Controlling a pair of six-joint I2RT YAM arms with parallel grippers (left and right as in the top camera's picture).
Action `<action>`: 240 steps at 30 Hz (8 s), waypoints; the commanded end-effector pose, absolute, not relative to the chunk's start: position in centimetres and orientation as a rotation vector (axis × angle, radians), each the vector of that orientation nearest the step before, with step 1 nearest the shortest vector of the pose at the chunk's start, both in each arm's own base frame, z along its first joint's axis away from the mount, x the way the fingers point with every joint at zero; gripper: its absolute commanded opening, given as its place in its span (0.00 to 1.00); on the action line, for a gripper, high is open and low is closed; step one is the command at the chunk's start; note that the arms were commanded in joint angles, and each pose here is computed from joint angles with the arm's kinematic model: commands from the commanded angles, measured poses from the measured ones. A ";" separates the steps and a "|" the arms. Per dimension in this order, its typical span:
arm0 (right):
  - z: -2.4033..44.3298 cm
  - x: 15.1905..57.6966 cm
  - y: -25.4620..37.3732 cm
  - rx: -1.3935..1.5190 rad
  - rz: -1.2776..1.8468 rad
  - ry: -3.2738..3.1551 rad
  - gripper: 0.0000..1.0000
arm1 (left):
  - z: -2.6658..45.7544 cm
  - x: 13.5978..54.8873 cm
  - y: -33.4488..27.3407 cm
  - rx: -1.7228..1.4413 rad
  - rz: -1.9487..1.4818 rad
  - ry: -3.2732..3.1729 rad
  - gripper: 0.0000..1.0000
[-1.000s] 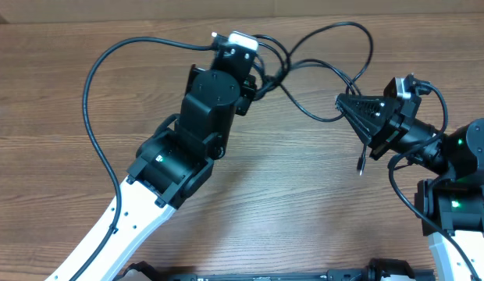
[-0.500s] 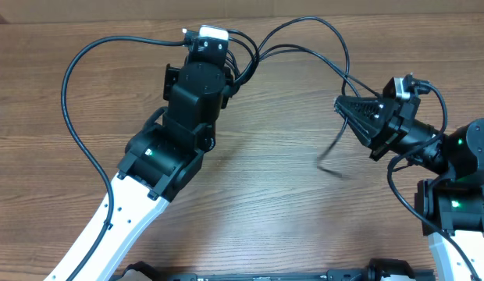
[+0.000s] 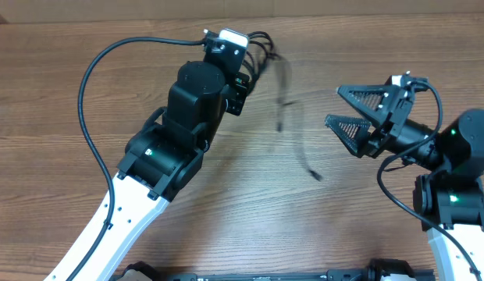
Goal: Untangle cables
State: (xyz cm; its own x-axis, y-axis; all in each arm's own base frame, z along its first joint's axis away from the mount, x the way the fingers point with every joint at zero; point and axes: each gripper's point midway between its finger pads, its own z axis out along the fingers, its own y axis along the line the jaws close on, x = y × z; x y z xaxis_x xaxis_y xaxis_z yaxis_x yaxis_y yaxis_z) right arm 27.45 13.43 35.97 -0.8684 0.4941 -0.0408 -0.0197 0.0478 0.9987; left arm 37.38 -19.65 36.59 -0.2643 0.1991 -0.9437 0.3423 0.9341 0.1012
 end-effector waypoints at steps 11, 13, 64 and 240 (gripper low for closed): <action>29.3 29.6 10.7 0.609 1.456 2.072 1.00 | 39.5 35.0 -24.2 0.558 -0.472 1.739 0.04; 29.3 29.6 10.7 0.566 1.434 2.072 1.00 | 40.2 34.5 -25.0 0.590 -0.523 1.703 0.04; 38.1 25.4 13.8 -0.269 1.428 1.743 0.88 | 45.4 24.7 -29.1 0.965 -1.396 1.457 0.04; 36.2 27.6 12.4 -0.385 1.079 1.695 0.04 | 44.3 25.2 -31.7 0.768 -1.614 1.663 0.04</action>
State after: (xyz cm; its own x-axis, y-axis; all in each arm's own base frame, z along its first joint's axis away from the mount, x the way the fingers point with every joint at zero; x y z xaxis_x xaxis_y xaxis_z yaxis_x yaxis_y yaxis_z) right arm 26.54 13.30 36.74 -0.3901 0.2103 -0.8964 -0.7595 0.4768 0.4424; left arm 24.82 -32.03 43.25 -0.6053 -0.0235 -0.7956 0.7942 0.0494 -0.6057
